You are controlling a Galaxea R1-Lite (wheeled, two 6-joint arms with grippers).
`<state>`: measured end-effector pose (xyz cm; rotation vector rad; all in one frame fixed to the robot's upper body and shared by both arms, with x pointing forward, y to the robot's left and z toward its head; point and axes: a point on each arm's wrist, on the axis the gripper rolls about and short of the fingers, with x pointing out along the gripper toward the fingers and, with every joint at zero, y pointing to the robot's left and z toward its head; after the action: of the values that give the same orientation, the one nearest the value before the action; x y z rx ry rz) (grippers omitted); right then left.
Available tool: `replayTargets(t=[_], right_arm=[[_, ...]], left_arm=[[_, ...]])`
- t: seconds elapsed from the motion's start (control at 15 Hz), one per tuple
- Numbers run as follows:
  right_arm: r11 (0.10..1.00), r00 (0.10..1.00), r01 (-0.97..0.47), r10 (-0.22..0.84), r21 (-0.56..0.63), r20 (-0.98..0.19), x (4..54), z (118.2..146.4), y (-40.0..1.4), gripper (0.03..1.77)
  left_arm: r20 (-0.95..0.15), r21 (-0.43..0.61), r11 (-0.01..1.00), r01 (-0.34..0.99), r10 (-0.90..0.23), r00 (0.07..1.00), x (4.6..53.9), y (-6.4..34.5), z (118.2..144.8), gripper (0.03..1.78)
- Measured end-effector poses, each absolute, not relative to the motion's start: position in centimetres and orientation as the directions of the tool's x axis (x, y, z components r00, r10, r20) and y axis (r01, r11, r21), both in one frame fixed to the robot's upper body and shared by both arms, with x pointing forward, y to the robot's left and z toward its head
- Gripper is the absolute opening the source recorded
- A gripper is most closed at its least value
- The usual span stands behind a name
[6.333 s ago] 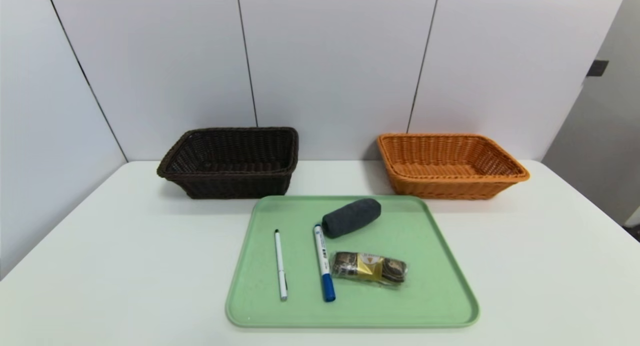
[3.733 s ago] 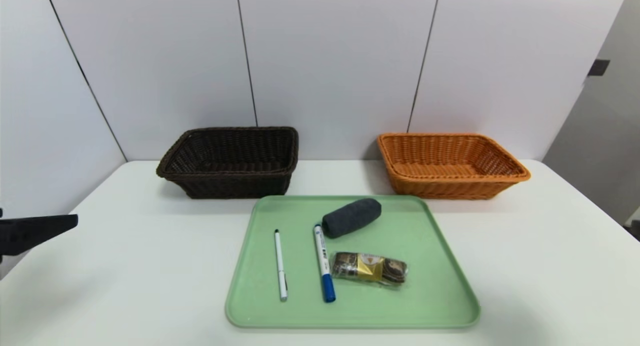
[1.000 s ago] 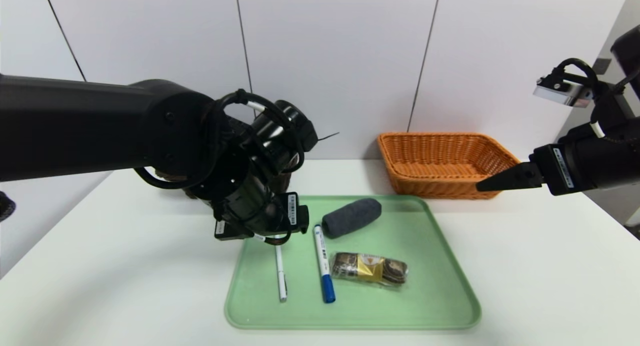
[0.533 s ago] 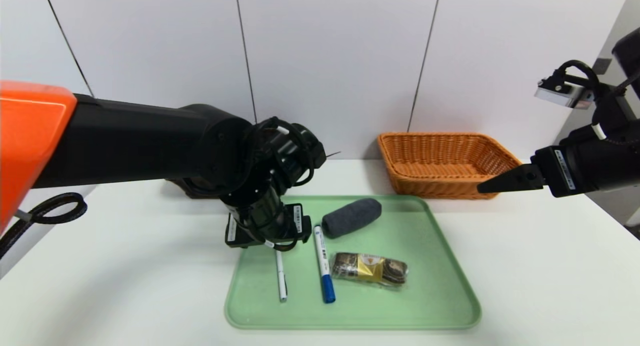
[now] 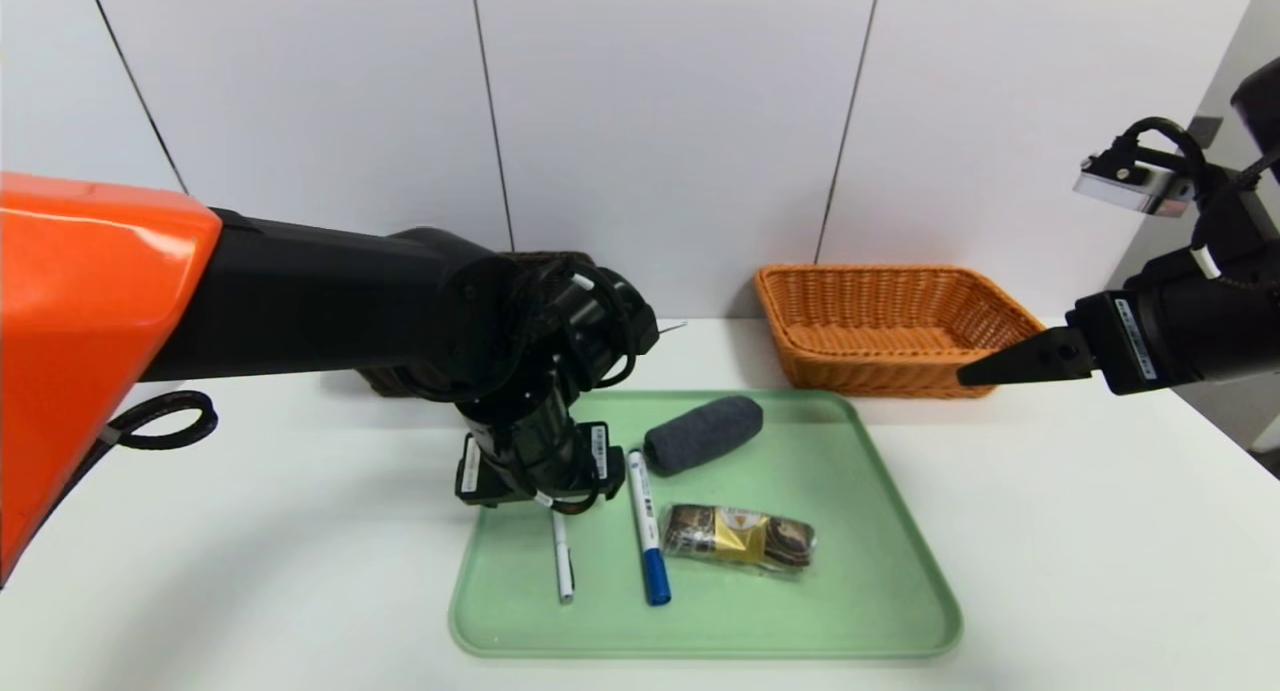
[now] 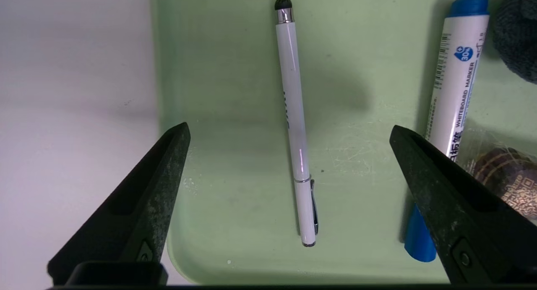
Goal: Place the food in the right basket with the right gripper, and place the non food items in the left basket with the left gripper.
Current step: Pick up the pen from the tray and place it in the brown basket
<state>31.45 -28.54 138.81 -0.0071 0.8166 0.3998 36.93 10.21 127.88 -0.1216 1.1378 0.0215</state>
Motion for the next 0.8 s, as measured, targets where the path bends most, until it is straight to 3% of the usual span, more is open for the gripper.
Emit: replayTargets(t=[0.8], right_arm=[[0.922, 0.604, -0.353, 0.354, 0.158, -0.714, 31.3, 138.6, -28.6, 1.70]], left_arm=[[-0.920, -0.057, 0.994, -0.089, -0.018, 0.392, 37.5, 9.7, 126.2, 1.69]])
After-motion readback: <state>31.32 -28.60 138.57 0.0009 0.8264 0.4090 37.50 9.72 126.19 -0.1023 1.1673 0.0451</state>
